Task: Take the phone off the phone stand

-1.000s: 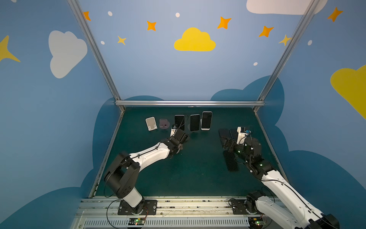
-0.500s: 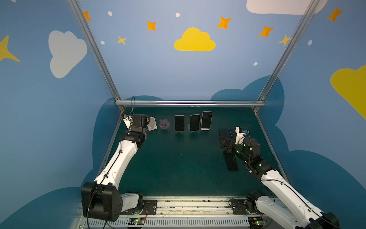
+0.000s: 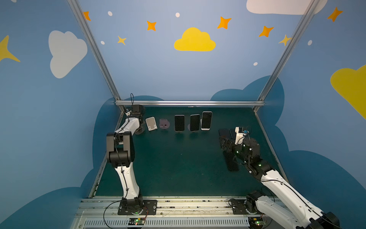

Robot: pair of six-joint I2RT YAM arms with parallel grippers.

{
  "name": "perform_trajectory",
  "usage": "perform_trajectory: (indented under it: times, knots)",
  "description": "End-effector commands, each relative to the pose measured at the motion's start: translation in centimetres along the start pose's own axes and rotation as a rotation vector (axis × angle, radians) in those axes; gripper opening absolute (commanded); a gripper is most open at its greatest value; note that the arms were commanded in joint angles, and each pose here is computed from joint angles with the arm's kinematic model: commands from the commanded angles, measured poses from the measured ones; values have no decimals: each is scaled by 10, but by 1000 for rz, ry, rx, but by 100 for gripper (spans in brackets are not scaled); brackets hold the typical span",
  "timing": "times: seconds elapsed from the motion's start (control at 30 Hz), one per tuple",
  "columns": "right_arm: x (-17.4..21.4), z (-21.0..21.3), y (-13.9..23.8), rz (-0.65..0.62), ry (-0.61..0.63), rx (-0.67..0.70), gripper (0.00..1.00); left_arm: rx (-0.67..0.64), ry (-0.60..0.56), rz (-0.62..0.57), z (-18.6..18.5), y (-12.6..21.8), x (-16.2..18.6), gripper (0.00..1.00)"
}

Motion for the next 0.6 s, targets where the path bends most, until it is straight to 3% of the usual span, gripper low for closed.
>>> perform_trajectory:
  times: [0.0,0.4,0.5,0.57]
  knots:
    - [2,-2,1,0,18,15,89,-8,-34,-6,-2,2,-14,61]
    - [-1,-1,4,-8,19,8,88,-20,-98,67,-4,-14,5,70]
    - [-1,1,6,-9,19,1,88,1,-67,36,-3,9,-8,72]
    - [-1,1,6,-7,19,-1,88,45,-21,-24,-3,38,-25,80]
Point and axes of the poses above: each gripper's point midway between its finger pads, its own y axis back along the fingers, its own z axis along the line the jaws close on, x = y × z, the point moved 2 cm from there along y, back along the fingers, and after that the axes turned 1 degree about -y, right-handed, at the moved point
